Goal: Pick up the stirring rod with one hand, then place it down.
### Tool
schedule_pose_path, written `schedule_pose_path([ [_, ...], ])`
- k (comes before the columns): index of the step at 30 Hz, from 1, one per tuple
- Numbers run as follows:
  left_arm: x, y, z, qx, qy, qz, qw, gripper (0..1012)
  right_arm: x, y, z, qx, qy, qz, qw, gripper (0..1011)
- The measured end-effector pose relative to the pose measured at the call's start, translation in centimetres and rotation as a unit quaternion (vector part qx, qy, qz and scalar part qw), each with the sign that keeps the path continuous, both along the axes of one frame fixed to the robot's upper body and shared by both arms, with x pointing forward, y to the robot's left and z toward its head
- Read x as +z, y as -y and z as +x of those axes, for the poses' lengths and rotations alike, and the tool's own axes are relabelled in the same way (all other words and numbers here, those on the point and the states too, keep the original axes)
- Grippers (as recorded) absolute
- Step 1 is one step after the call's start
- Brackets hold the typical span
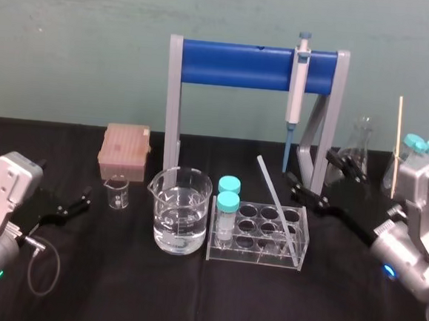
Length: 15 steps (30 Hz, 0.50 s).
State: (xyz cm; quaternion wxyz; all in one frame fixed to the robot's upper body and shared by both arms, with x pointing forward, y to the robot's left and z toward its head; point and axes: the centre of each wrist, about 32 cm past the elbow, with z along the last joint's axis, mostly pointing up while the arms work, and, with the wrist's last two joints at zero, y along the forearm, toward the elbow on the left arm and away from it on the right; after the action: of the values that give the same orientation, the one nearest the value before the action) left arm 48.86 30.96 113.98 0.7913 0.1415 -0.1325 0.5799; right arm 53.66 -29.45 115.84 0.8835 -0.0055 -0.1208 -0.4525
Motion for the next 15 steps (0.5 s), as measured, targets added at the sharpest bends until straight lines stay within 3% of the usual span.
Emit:
schedule_pose_path([
  [6, 0.0, 0.0, 0.0, 0.000, 0.000, 0.000, 1.0000, 1000, 0.2, -0.7, 2.2, 0.035, -0.030, 0.005, 0.9989, 1000],
  [15, 0.0, 0.0, 0.0, 0.000, 0.000, 0.000, 1.0000, 1000, 0.1, -1.6, 4.2, 0.080, -0.069, 0.007, 0.9944, 1000],
])
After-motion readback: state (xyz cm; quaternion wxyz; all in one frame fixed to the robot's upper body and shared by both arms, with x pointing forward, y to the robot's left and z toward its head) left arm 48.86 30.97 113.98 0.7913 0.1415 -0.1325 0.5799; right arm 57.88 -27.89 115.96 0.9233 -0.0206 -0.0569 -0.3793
